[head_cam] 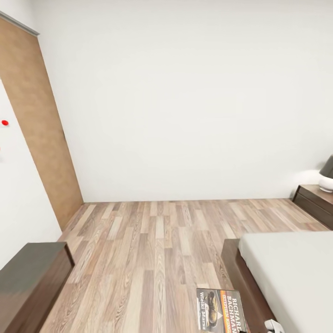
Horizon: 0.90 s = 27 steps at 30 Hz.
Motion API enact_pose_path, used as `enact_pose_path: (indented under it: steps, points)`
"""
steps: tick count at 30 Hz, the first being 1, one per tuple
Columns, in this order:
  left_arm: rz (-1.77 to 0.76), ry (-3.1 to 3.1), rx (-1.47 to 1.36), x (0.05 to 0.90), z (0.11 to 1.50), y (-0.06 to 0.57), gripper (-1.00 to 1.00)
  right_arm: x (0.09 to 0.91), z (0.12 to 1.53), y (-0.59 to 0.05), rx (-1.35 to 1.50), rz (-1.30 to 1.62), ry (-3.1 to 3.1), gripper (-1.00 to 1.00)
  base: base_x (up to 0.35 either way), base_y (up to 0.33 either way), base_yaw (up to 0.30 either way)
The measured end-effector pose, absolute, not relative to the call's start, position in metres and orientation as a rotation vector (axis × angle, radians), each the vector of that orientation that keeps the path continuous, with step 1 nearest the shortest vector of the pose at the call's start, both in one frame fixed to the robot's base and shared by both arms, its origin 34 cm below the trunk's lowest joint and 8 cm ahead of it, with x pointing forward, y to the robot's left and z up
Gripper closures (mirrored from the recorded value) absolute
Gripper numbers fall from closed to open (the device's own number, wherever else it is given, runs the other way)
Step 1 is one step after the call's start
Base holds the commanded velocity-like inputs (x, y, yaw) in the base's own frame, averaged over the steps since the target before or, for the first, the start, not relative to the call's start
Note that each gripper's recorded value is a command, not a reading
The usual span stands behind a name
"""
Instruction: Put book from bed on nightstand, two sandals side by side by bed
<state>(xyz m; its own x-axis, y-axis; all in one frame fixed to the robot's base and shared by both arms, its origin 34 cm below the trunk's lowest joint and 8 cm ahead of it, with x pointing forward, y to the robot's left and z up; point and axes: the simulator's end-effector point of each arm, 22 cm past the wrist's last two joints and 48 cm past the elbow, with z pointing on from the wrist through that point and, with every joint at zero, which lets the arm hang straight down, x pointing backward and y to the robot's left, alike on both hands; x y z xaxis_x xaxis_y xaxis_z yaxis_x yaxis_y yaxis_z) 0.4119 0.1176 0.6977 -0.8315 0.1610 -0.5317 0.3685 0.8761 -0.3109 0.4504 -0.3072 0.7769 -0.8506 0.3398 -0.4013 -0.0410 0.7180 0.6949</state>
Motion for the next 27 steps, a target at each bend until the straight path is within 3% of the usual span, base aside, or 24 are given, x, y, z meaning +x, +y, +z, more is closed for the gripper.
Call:
enact_pose_path:
  steps: [27]
  points:
    - [-0.556, 2.541, 0.385, 0.4120, 0.6977, 0.1178, -1.00, 0.4504, 0.7769, -0.3072, 0.228, 0.991, 2.409, 1.00, 0.328, 0.000, 0.000]
